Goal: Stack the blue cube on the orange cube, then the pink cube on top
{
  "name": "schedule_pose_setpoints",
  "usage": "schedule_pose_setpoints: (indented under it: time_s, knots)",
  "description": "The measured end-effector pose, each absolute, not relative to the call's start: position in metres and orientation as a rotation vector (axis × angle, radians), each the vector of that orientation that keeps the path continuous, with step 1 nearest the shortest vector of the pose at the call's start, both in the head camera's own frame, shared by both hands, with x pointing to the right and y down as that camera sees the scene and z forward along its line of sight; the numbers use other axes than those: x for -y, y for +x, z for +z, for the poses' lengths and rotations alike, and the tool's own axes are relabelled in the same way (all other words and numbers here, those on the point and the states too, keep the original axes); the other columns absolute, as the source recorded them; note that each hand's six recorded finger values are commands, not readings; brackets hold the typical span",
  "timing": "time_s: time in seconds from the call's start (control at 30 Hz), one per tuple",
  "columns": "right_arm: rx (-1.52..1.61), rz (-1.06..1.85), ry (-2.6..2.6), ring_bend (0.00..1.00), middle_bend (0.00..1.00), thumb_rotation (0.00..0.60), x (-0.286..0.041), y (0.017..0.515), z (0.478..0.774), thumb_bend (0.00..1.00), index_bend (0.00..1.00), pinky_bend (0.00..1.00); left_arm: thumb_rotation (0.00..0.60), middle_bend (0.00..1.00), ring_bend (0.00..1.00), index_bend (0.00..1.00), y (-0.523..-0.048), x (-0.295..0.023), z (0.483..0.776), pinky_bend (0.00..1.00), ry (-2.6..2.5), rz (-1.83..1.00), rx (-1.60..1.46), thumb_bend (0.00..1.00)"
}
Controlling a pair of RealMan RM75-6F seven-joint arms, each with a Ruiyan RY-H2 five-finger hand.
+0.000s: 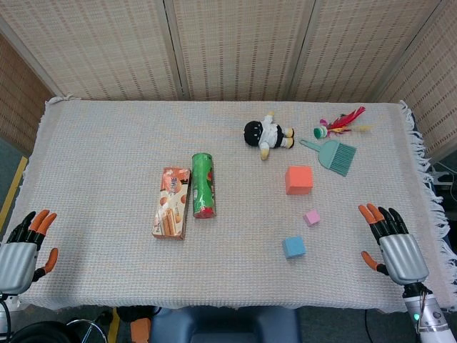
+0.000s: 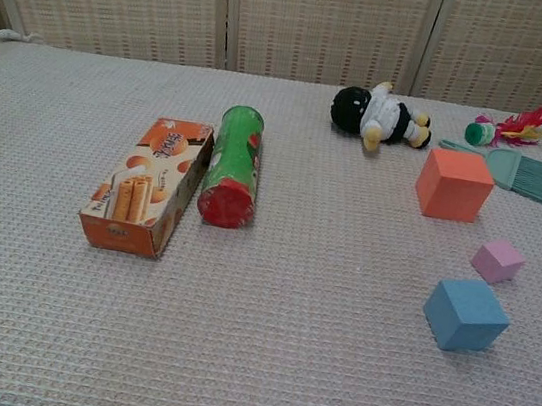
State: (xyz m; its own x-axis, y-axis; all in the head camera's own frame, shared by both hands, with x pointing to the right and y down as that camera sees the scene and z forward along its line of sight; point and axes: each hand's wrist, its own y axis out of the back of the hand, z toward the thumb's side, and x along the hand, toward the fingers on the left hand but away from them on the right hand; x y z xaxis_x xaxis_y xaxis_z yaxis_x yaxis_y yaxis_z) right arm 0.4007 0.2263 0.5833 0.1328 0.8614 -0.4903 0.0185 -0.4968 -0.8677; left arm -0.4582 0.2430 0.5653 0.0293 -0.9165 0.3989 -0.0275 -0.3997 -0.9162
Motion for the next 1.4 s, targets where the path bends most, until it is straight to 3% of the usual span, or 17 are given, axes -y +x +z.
schedule_pose_setpoints:
  time_s: [0.3,0.7,0.87,1.17,1.4]
  knots:
    - [0.809,1.412,-1.750,0.00,0.00,0.600,-0.230,0.381,0.591,0.17,0.00,0.00,0.600,0.03,0.00,0.08,-0.456,-0.241,0.570,0.18,-1.576,-1.474,-0.984,0.46]
    - [0.555,1.295,-1.920,0.00,0.00,0.600,-0.223,0.311,0.616,0.17,0.01,0.00,0.600,0.03,0.00,0.08,-0.450,-0.240,0.576,0.18,-1.619,-1.466,-0.965,0.46]
    - [0.457,1.301,-1.965,0.00,0.00,0.600,-0.224,0.284,0.642,0.17,0.04,0.00,0.600,0.03,0.00,0.08,-0.454,-0.240,0.575,0.18,-1.644,-1.468,-0.980,0.46]
    - [0.365,1.362,-1.962,0.00,0.00,0.600,-0.222,0.256,0.680,0.17,0.13,0.00,0.600,0.03,0.00,0.08,-0.461,-0.239,0.572,0.18,-1.660,-1.475,-0.998,0.46]
    - [0.376,1.372,-1.940,0.00,0.00,0.600,-0.221,0.256,0.684,0.17,0.32,0.00,0.600,0.03,0.00,0.08,-0.460,-0.239,0.573,0.18,-1.662,-1.480,-0.993,0.46]
